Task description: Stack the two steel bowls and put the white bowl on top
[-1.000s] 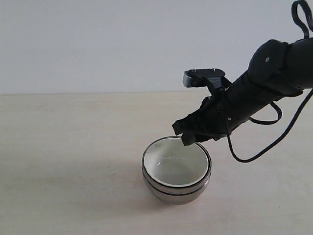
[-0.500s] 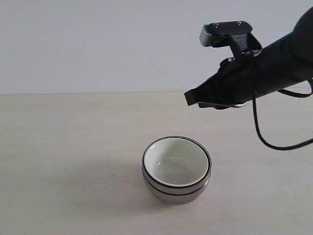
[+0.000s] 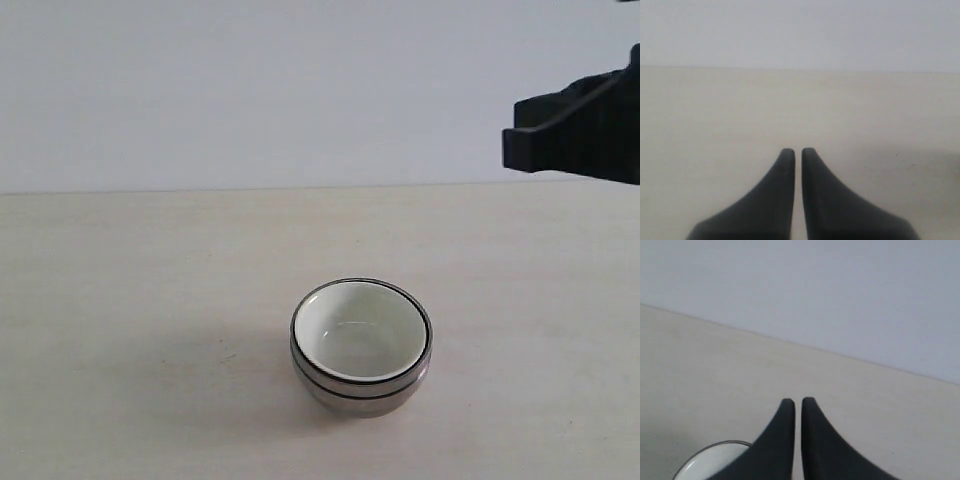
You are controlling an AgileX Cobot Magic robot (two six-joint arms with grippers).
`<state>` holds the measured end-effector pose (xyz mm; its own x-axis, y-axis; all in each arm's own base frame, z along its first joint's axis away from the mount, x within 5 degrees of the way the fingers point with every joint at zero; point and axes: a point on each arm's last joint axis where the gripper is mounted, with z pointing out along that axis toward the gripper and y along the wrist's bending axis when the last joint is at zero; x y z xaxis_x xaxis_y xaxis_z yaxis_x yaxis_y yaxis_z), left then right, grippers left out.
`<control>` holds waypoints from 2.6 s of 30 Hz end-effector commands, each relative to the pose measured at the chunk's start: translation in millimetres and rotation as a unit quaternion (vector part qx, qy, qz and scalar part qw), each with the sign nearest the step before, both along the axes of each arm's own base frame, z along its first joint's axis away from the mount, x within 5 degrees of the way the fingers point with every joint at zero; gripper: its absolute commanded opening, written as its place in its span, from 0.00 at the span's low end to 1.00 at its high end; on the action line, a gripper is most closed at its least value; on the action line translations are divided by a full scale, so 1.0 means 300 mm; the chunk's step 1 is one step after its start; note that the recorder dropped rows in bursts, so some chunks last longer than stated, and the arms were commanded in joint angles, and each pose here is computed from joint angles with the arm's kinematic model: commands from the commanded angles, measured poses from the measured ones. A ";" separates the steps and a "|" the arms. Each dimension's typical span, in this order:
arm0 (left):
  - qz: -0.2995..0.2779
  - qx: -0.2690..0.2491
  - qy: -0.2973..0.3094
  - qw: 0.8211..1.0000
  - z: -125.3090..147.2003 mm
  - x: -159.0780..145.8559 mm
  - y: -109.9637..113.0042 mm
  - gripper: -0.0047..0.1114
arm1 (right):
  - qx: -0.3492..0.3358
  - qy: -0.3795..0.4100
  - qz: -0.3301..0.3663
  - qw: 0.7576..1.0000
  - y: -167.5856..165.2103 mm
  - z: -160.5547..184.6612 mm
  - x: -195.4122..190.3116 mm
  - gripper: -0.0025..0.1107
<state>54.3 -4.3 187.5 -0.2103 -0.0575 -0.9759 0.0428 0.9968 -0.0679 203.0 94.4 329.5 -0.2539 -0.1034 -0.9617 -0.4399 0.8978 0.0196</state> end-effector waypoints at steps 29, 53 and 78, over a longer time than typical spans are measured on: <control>0.001 -0.004 0.001 1.000 -0.004 0.000 0.000 0.08 | 0.121 -0.177 0.038 0.976 -0.184 0.187 -0.475 0.02; 0.001 -0.004 0.001 1.000 -0.004 0.000 0.000 0.08 | 0.158 -0.280 0.040 0.946 -0.266 0.219 -0.658 0.02; 0.001 -0.004 0.001 1.000 -0.004 0.000 0.000 0.08 | 0.194 -0.369 -0.091 0.905 -0.323 0.107 -0.689 0.02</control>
<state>54.3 -4.3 187.5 -0.2103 -0.0575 -0.9759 0.0428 0.9968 -0.0679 -10.7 -2.9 371.5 0.5034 0.2614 -0.8236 -0.3265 0.9400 0.0987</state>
